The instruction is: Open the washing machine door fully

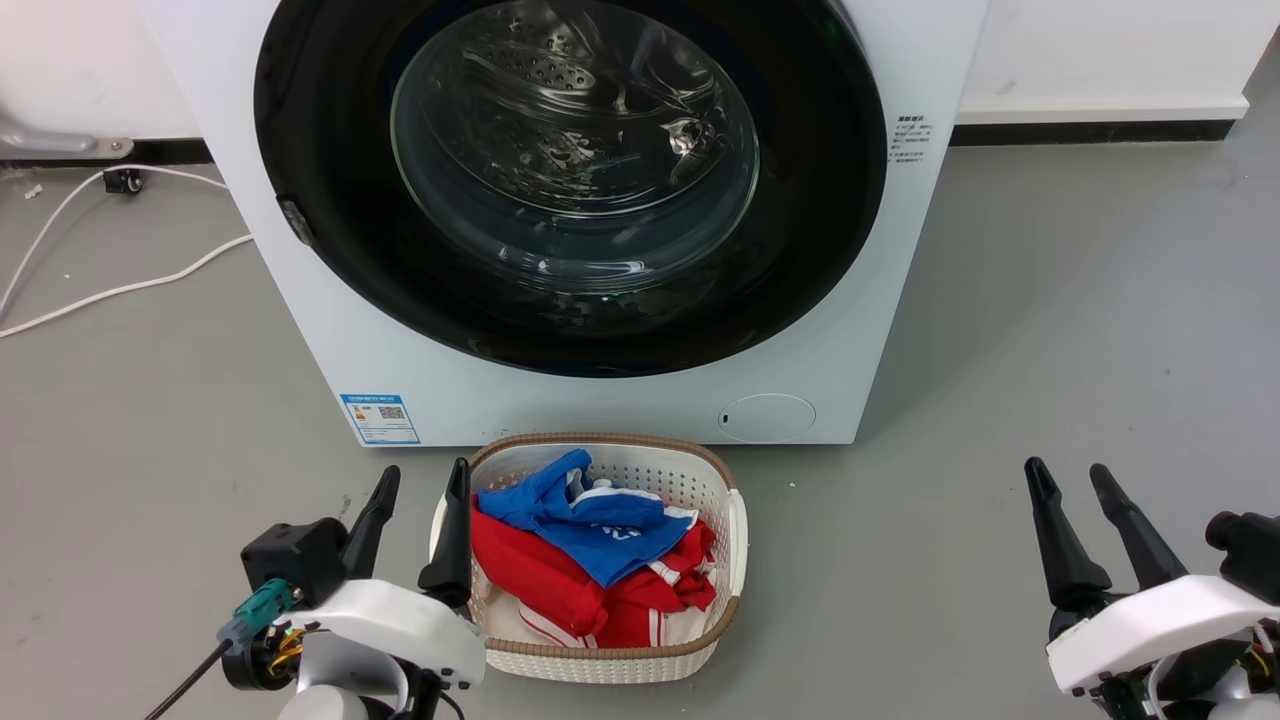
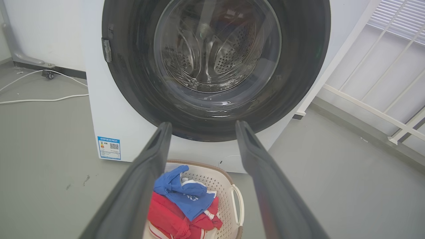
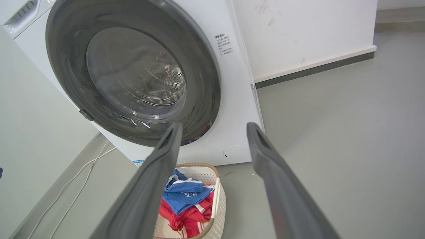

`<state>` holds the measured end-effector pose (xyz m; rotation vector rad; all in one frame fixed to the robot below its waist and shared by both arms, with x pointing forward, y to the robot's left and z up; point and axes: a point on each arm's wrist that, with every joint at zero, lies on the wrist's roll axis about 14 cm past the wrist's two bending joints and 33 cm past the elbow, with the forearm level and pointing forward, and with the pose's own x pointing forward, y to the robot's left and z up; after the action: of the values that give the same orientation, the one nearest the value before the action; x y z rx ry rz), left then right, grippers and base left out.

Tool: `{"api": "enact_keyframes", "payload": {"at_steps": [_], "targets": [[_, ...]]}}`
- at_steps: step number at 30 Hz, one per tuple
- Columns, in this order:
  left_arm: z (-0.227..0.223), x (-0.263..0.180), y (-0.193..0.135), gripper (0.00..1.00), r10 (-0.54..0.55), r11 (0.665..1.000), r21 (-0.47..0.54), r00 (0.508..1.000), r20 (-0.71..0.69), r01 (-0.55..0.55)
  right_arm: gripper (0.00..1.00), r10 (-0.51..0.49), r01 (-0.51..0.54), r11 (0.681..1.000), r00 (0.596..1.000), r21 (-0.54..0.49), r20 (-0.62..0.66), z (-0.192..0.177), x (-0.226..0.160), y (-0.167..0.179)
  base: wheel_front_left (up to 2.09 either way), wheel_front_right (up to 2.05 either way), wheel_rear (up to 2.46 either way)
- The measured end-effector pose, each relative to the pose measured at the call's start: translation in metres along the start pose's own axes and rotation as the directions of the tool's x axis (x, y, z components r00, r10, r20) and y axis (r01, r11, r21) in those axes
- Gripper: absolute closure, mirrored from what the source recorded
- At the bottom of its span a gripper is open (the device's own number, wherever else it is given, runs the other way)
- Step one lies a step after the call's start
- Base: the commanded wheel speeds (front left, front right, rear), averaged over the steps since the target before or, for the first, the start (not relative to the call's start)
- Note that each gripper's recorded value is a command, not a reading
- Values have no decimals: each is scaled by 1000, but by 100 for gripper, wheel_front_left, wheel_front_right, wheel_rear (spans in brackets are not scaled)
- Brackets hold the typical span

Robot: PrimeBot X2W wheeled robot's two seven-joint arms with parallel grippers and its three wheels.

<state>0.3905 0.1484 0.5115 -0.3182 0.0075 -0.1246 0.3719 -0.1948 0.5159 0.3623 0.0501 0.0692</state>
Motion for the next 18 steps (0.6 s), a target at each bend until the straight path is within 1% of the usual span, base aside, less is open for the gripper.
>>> {"api": "enact_keyframes", "payload": {"at_steps": [1,2,5,18], "targets": [[0,0,-1,0,-2,1000,11,1000,1,2,0,0,0,1000,1000,-13,-1,0,0,0,0,0,0],[0,0,-3,0,-12,999,45,1000,4,11,0,-1,1,999,1000,-48,-8,-1,-1,0,0,0,0],[0,0,-4,0,-19,997,78,1000,6,18,0,-3,2,996,1000,-85,-13,-1,-1,0,0,0,0],[-3,0,-5,0,-29,981,193,1000,12,26,0,-13,10,982,1000,-190,-13,-1,-4,1,0,0,0]]}}
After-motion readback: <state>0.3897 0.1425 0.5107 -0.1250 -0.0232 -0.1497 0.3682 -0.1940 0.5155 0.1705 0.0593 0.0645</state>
